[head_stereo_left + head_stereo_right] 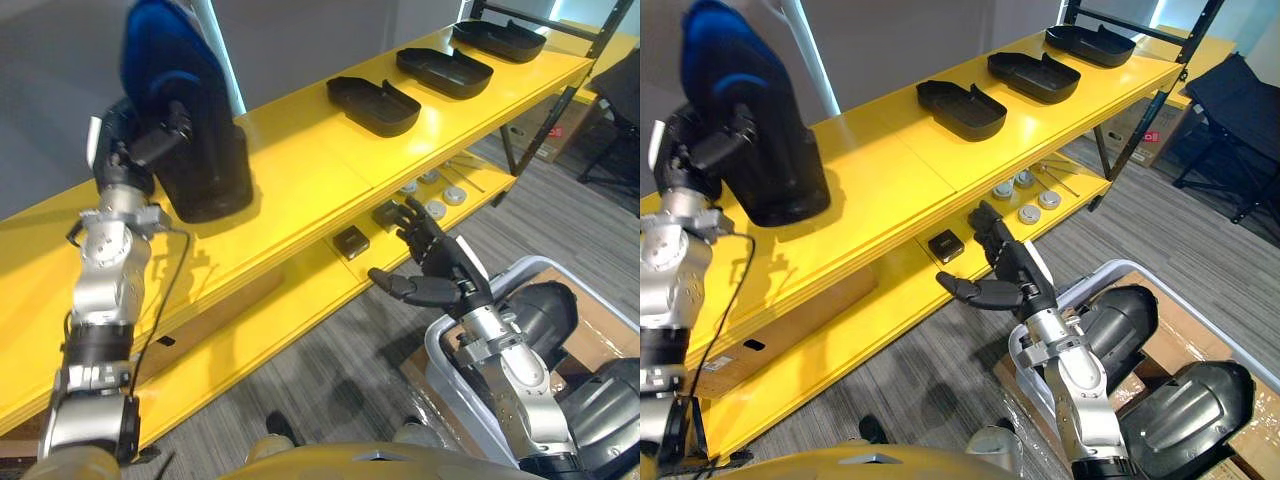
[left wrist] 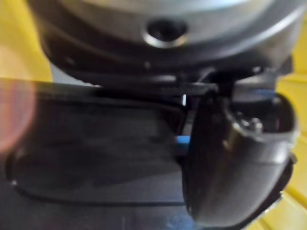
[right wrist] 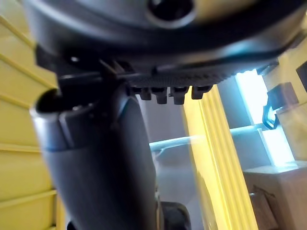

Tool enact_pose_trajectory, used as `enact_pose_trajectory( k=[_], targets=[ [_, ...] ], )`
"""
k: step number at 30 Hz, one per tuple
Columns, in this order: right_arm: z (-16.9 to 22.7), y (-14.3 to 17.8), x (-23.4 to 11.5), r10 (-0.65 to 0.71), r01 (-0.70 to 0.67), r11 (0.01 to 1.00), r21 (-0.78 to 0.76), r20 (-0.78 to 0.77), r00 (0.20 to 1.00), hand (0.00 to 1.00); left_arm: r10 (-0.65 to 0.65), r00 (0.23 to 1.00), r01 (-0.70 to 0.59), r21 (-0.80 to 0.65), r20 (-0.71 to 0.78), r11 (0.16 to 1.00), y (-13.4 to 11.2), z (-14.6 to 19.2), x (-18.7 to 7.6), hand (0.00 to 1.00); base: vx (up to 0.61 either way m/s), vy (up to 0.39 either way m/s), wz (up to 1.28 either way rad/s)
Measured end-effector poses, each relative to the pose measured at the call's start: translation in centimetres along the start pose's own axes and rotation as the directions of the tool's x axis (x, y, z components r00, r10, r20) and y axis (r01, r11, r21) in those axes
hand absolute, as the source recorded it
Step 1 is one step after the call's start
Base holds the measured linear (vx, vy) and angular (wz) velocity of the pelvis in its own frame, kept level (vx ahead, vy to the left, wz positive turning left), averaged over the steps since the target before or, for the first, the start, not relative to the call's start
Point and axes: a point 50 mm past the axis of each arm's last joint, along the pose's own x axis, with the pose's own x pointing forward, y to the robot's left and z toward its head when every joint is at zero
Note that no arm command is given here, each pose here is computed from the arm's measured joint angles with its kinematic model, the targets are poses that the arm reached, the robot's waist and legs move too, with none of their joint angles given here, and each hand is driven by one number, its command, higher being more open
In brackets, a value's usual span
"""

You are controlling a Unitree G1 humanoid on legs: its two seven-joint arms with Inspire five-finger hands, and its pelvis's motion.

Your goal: Walk over and take three plastic housings, then place them on the shelf

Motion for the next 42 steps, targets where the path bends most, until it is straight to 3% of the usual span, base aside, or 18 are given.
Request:
enact_pose_trajectory(
  k=[6, 15, 19, 26, 27, 33, 42],
  targets=[
    [-2.0, 1.2, -1.2, 0.023, -0.019, 0.998, 0.053, -0.081, 0.996, 1.0, 0.109, 0.994, -0.108, -0.061, 0.023, 0.992, 0.3, 1.8, 2.5, 0.0, -0.01, 0.014, -0.12],
    [-2.6, 2.8, -0.9, 0.064, -0.056, 0.994, 0.091, -0.092, 0.994, 1.0, 0.162, 0.979, -0.171, -0.071, -0.121, 0.983, -0.6, 0.0, 3.7, 0.0, -0.02, 0.009, -0.03],
    [-2.5, 3.9, -0.2, 0.078, -0.07, 0.991, 0.115, -0.073, 0.994, 1.0, 0.185, 0.963, -0.213, -0.133, -0.196, 0.968, -0.4, -0.8, 3.8, 0.0, -0.01, 0.009, 0.03],
    [0.5, 5.0, 2.2, 0.144, -0.151, 0.984, 0.094, 0.074, 0.987, 1.0, 0.162, 0.981, -0.182, -0.23, -0.104, 0.956, -1.8, 2.5, 5.7, 0.0, -0.01, 0.007, 0.05],
    [1.2, 5.4, 3.1, 0.181, -0.191, 0.977, 0.093, 0.113, 0.977, 1.0, 0.15, 0.985, -0.168, -0.249, -0.087, 0.954, -2.3, 3.2, 6.1, 1.0, -0.02, -0.005, 0.15],
    [2.9, 8.0, 4.6, 0.294, -0.315, 0.945, 0.087, 0.196, 0.936, 1.0, 0.103, 0.988, -0.131, -0.267, -0.118, 0.955, -4.0, 3.6, 6.6, 1.0, -0.01, 0.002, 0.12],
    [3.4, 8.6, 5.4, 0.289, -0.31, 0.946, 0.091, 0.187, 0.939, 1.0, 0.093, 0.991, -0.116, -0.273, -0.098, 0.955, -4.7, 4.4, 6.9, 1.0, 0.0, 0.003, 0.02]
  ],
)
